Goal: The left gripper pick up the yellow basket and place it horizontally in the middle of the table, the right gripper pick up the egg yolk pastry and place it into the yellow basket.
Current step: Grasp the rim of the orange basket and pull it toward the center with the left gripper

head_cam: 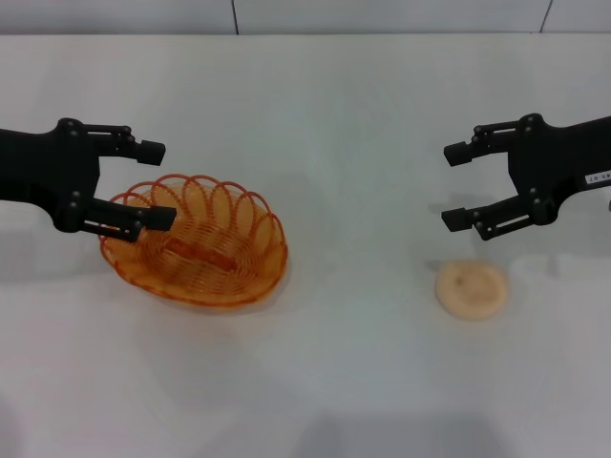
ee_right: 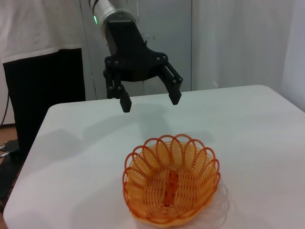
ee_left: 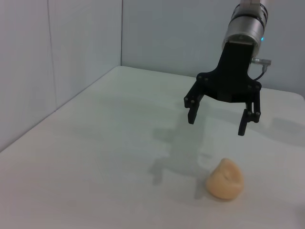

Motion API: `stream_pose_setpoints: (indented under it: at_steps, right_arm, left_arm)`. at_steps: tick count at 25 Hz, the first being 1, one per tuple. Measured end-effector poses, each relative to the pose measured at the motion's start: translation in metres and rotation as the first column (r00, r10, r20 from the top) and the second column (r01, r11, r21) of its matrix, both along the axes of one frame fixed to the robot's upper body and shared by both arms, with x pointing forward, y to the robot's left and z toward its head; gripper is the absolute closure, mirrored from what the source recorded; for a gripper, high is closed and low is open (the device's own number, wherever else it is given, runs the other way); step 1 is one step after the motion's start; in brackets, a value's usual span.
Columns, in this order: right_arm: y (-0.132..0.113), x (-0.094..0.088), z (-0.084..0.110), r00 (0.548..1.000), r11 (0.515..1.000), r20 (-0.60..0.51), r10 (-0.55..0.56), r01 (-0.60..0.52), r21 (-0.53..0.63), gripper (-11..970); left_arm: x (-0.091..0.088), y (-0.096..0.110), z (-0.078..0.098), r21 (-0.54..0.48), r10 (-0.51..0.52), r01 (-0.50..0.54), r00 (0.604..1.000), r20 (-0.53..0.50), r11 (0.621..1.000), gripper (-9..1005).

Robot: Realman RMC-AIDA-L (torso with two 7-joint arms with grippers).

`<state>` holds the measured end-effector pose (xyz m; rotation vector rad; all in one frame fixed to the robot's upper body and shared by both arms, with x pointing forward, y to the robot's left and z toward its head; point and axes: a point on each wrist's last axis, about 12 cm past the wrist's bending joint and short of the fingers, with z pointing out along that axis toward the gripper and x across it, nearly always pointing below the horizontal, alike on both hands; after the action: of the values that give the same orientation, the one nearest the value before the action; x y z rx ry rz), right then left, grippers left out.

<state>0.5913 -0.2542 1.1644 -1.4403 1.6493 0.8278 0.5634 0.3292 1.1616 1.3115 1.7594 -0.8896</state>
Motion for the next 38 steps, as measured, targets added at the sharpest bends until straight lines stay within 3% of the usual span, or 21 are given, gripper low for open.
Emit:
stream_pose_setpoints:
  at_steps: [15,19,23,28,30,33,36,38]
  right_arm:
    - [0.0,-0.002,-0.004,1.0,1.0,0.003,-0.006,0.006,0.002,120]
    - [-0.002,-0.005,-0.007,1.0,1.0,0.01,-0.016,0.016,0.025,120]
    - [-0.008,-0.011,-0.008,0.998,0.997,0.044,-0.04,0.037,0.061,119]
    - [-0.014,-0.016,-0.008,0.996,0.995,0.064,-0.065,0.059,0.081,119]
    - [-0.015,-0.017,-0.007,0.995,0.994,0.073,-0.069,0.062,0.089,119]
    - [-0.013,-0.018,-0.007,0.994,0.994,0.083,-0.064,0.056,0.094,119]
    - [-0.011,-0.018,-0.009,0.994,0.994,0.091,-0.066,0.057,0.096,119]
    - [-0.011,-0.017,-0.009,0.993,0.994,0.095,-0.07,0.06,0.096,119]
  left_arm:
    - [-0.001,-0.002,-0.003,-0.01,0.007,-0.007,1.0,-0.012,1.0,140]
    - [0.0,-0.003,-0.001,-0.012,0.036,-0.036,0.998,-0.053,0.999,139]
    - [0.0,-0.003,0.008,0.016,0.138,-0.137,0.978,-0.158,0.99,139]
    - [0.0,0.004,0.03,0.092,0.31,-0.296,0.9,-0.307,0.951,140]
    - [0.001,0.008,0.036,0.139,0.384,-0.358,0.849,-0.362,0.923,140]
    - [0.006,0.018,0.046,0.252,0.511,-0.445,0.735,-0.445,0.859,140]
    - [0.01,0.021,0.052,0.369,0.586,-0.456,0.648,-0.485,0.81,139]
    - [0.014,0.02,0.052,0.463,0.635,-0.441,0.611,-0.473,0.769,161]
